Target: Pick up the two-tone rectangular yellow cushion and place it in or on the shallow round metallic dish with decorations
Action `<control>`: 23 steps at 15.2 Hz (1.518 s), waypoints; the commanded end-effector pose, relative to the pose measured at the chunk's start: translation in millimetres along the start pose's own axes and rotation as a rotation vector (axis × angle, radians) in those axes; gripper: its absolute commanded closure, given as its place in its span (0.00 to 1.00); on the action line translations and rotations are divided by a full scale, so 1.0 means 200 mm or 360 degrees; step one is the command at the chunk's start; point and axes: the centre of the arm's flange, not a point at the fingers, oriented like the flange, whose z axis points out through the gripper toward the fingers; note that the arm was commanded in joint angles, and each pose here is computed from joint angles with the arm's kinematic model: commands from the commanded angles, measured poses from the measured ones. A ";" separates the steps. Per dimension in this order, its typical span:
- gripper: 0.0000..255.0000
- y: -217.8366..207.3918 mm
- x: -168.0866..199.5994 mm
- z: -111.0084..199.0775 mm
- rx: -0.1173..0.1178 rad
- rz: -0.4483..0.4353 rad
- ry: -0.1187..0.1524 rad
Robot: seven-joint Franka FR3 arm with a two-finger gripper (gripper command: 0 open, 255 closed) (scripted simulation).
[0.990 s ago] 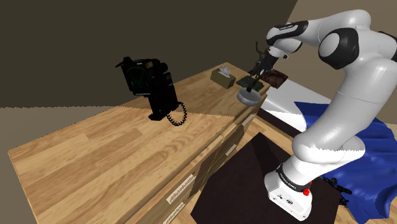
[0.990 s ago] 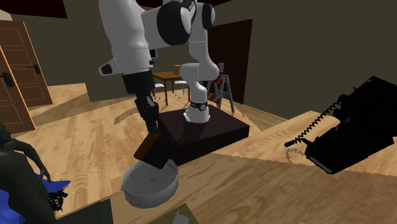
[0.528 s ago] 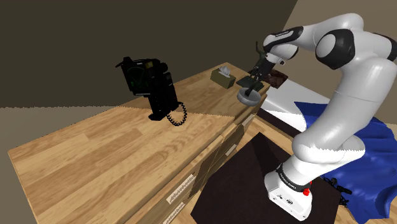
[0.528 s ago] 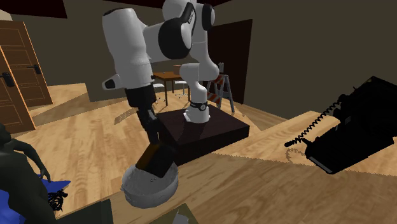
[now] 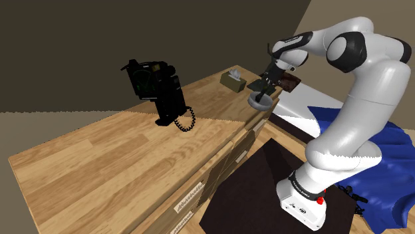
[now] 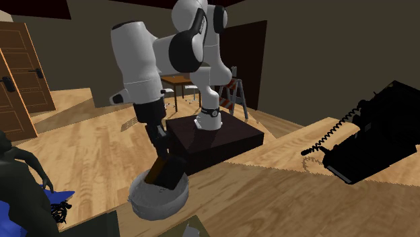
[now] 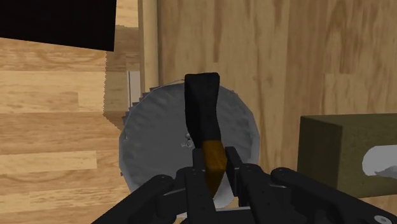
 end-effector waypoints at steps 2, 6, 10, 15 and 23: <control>1.00 0.02 0.00 0.04 -0.0016 0.0002 -0.0017; 0.00 0.01 0.00 0.04 -0.0016 0.0002 -0.0017; 0.00 0.01 0.00 0.04 -0.0016 0.0002 -0.0017; 0.00 0.01 0.00 -0.21 -0.0016 0.0002 -0.0017; 0.00 0.01 0.00 -0.21 -0.0016 0.0002 -0.0017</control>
